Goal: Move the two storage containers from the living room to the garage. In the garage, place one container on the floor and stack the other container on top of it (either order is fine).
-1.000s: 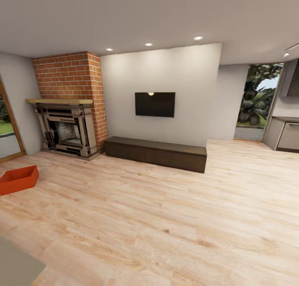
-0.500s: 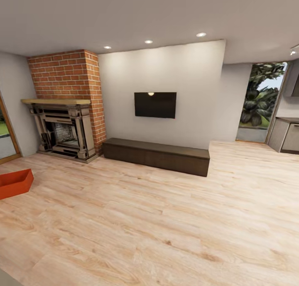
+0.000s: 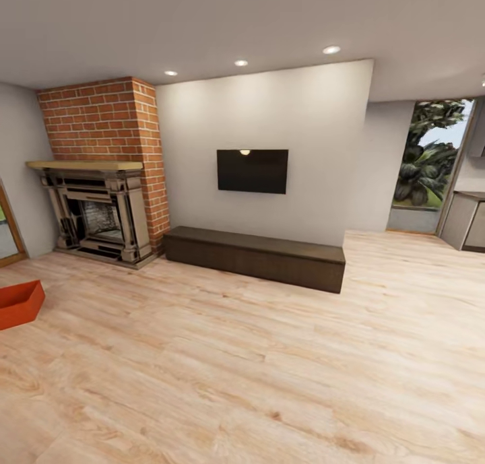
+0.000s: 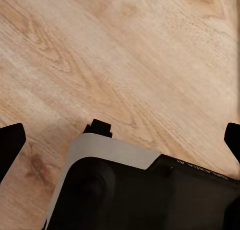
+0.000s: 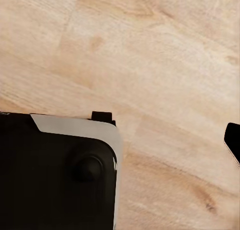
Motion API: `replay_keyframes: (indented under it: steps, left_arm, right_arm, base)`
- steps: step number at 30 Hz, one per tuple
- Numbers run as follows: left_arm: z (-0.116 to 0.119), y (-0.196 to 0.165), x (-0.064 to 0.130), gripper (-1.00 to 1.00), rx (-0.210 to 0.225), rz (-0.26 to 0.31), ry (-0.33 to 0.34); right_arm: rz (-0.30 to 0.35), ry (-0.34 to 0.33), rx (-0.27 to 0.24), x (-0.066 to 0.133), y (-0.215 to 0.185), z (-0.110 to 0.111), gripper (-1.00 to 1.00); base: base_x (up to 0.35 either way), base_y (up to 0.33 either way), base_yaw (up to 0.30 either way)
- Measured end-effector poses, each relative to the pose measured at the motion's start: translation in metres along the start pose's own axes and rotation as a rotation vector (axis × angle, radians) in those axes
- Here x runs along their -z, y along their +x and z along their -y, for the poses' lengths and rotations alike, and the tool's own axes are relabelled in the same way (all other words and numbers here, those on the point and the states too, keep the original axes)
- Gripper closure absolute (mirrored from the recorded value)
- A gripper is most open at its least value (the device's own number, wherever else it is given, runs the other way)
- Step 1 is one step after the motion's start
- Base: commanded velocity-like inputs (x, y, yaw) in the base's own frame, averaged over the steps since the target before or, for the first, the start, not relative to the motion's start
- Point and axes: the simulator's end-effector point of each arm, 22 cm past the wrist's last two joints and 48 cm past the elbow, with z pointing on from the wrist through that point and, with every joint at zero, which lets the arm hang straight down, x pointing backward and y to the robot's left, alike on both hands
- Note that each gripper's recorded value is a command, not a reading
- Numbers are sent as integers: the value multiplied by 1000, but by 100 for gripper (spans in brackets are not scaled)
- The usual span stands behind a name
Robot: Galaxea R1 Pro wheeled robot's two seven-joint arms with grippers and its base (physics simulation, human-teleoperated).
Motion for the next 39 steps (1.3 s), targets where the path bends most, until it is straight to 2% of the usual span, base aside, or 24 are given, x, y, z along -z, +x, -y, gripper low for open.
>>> replay_keyframes:
  steps: [20,24,28,39]
  left_arm:
    - [0,-1,0,-100,0,4,0]
    - [0,-1,0,-100,0,5,0]
    - [0,-1,0,-100,0,5,0]
    - [0,-1,0,-100,0,3,0]
  right_arm:
    - [-1,-2,-12,0,1,4,-100]
    - [0,-5,4,0,1,4,-100]
    - [0,-6,13,0,0,2,-100]
    - [-4,0,-5,0,1,-2,-100]
  base:
    - [327,0,1]
    - [327,0,11]
    - [327,0,186]
    - [327,0,292]
